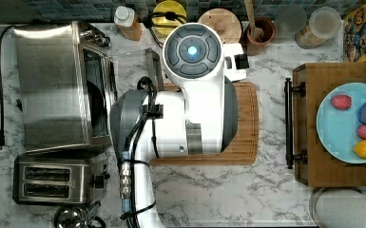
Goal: Close the oven.
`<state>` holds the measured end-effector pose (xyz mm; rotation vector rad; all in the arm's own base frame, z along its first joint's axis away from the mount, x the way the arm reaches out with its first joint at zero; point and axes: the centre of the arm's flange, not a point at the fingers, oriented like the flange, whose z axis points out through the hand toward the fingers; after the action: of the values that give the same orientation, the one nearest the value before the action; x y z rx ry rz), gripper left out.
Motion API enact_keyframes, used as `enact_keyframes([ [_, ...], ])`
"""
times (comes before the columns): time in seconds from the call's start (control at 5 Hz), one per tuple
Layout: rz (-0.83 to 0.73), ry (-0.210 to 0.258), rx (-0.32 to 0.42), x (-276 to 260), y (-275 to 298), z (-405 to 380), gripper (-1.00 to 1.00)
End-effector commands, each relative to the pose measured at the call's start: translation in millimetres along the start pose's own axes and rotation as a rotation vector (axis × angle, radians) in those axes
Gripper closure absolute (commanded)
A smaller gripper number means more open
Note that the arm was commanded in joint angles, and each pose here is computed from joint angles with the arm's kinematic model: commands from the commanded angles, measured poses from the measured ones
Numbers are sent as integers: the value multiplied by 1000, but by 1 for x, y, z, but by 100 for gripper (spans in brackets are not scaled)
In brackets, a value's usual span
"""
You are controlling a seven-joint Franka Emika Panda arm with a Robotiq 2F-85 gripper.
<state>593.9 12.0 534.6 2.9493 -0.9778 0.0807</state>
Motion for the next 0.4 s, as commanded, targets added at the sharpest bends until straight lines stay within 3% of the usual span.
enact_keyframes([
  [0.2,-188,-104,159,26,30,17,100],
  [0.4,-212,-94,174,47,50,36,100],
])
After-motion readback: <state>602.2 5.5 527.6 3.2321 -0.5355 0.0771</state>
